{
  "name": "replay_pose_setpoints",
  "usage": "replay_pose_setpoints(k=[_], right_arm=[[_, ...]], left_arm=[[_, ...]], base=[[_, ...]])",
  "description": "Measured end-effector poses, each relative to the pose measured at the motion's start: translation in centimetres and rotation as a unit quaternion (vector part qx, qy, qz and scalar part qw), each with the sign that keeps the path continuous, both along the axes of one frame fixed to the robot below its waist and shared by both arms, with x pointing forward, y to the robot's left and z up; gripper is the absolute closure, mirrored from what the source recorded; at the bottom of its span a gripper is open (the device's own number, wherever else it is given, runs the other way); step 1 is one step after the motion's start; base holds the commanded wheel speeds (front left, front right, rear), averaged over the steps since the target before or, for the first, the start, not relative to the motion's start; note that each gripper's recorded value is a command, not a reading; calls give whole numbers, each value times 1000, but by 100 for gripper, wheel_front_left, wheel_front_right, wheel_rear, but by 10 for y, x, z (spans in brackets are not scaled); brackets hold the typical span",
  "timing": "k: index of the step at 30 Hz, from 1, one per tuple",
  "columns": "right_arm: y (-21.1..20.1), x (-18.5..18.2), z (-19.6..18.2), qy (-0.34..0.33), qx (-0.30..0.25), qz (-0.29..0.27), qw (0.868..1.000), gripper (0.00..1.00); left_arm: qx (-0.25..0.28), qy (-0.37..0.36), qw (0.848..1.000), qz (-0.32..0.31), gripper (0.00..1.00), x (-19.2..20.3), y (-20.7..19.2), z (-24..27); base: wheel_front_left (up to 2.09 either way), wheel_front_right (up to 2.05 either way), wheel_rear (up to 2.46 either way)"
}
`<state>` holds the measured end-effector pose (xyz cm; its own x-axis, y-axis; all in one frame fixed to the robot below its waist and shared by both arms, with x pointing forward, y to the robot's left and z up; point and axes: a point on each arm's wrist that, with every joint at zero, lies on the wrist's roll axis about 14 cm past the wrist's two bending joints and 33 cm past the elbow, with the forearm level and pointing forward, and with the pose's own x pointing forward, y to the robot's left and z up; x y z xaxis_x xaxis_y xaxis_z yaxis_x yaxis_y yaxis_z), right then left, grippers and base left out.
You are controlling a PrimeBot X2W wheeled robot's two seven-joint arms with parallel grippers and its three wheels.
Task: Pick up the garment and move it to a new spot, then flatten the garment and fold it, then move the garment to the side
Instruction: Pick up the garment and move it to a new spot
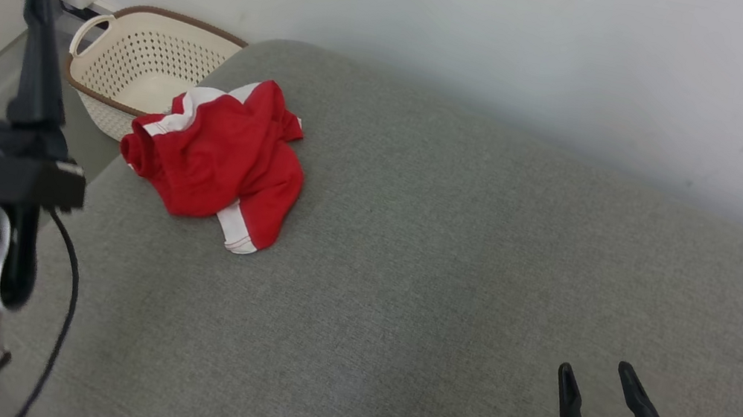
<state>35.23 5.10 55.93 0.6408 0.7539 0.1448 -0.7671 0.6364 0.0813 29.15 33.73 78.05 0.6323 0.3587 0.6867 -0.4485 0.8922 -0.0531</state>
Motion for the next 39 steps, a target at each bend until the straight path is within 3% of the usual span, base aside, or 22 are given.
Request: replay_pose_setpoints(k=[6, 13, 15, 21, 26, 38, 39], right_arm=[[-13, 16, -8, 5, -6, -17, 1000, 0], [-32, 36, -20, 17, -12, -39, 999, 0], [-35, 39, -23, 20, -15, -43, 999, 0], [-54, 56, -44, 41, -29, -63, 997, 0], [-65, 69, -58, 53, -39, -73, 995, 0], [-90, 88, -95, 92, -57, -100, 989, 0], [-91, 89, -96, 94, -57, -102, 989, 0]], left_arm=[[-75, 55, 996, -18, 0, 67, 37, -6], [-200, 167, 965, -20, 0, 138, 70, -91], [-212, 181, 960, -18, 0, 145, 72, -104], [-284, 279, 917, -5, 0, 181, 70, -207], [-313, 350, 883, -4, 0, 197, 62, -269], [-378, 466, 800, -23, 0, 212, 36, -373], [-382, 468, 797, -24, 15, 213, 34, -375]], base=[[0, 0, 0], [0, 0, 0], [0, 0, 0], [0, 0, 0], [0, 0, 0], [0, 0, 0], [0, 0, 0]])
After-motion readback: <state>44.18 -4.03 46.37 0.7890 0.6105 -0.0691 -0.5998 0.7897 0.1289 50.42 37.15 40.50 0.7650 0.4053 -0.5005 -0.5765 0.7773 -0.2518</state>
